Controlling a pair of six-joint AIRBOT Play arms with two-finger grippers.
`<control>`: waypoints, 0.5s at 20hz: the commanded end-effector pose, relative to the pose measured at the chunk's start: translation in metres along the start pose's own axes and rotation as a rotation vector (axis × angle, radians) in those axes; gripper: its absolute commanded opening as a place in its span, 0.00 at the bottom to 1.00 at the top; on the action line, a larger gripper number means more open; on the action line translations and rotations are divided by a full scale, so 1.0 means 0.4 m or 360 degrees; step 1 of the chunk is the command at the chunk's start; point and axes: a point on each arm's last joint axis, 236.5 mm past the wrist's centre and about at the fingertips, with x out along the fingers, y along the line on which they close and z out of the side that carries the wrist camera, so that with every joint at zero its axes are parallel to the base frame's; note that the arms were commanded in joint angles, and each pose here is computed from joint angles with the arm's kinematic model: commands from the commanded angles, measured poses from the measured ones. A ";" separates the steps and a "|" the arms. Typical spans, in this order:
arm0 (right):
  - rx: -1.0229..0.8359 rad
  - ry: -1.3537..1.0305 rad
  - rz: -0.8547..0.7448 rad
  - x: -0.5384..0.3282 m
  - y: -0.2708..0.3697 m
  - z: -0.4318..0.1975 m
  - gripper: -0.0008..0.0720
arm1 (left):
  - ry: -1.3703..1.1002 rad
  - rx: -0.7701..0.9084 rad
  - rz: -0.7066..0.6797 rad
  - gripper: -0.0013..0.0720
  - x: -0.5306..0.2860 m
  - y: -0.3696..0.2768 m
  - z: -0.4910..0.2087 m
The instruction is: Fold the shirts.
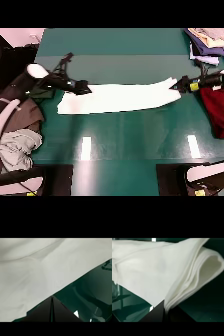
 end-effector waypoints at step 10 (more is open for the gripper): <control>-0.0882 -0.0029 0.0278 0.021 0.707 0.017 0.03 | 0.0302 0.0007 -0.0052 0.05 0.405 -0.060 -0.034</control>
